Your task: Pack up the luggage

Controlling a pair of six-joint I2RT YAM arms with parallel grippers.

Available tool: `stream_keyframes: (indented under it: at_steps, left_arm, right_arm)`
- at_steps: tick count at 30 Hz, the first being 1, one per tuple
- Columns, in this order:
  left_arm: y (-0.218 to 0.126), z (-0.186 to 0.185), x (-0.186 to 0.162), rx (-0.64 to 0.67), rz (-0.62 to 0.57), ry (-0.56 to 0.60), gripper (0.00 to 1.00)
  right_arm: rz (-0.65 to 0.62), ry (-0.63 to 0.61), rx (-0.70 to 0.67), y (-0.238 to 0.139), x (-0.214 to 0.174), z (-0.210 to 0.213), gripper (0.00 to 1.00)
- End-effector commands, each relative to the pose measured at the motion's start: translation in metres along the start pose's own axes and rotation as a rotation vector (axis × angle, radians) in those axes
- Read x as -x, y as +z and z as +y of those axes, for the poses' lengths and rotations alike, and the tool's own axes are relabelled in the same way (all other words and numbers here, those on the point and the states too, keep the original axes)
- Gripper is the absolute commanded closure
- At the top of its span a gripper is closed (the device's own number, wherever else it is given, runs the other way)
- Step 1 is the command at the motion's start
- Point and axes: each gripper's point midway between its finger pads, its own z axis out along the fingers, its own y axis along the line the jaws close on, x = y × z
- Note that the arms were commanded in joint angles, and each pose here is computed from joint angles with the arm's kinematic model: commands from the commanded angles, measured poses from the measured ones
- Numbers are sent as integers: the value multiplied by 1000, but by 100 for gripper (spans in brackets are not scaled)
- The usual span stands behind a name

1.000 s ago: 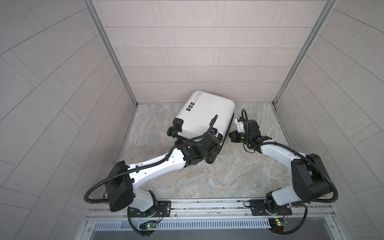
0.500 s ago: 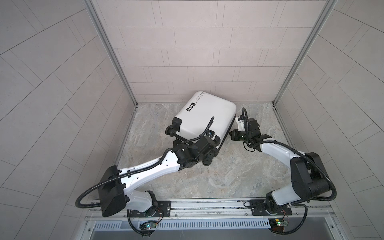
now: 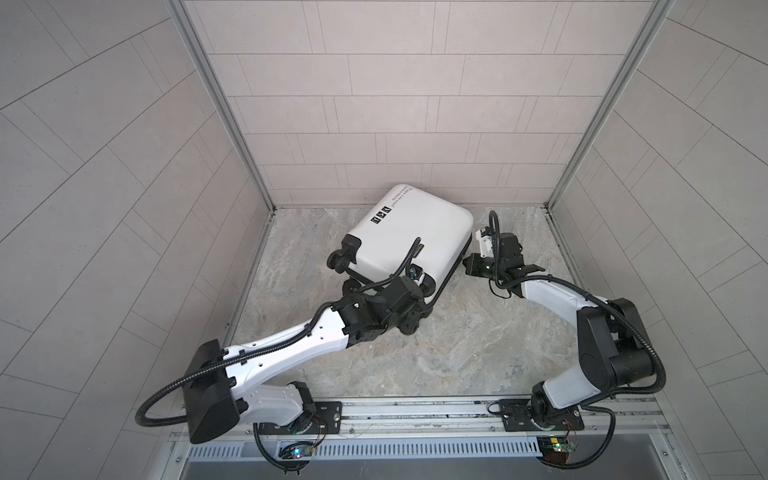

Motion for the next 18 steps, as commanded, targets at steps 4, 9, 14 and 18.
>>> stream_keyframes:
  at_steps: [4,9,14,18]
  left_arm:
    - [-26,15,9,34,-69,-47,100]
    - [-30,19,6,42,-69,-48,100]
    - [-33,25,2,55,-67,-52,100]
    - [-37,30,-1,62,-63,-56,100]
  right_arm:
    - [-67,48,-66,1,28,-23,100]
    - [-70,76,-75,5,36,-32,100]
    - [-81,109,-79,5,45,-44,100]
    - [-90,128,-82,4,52,-51,100]
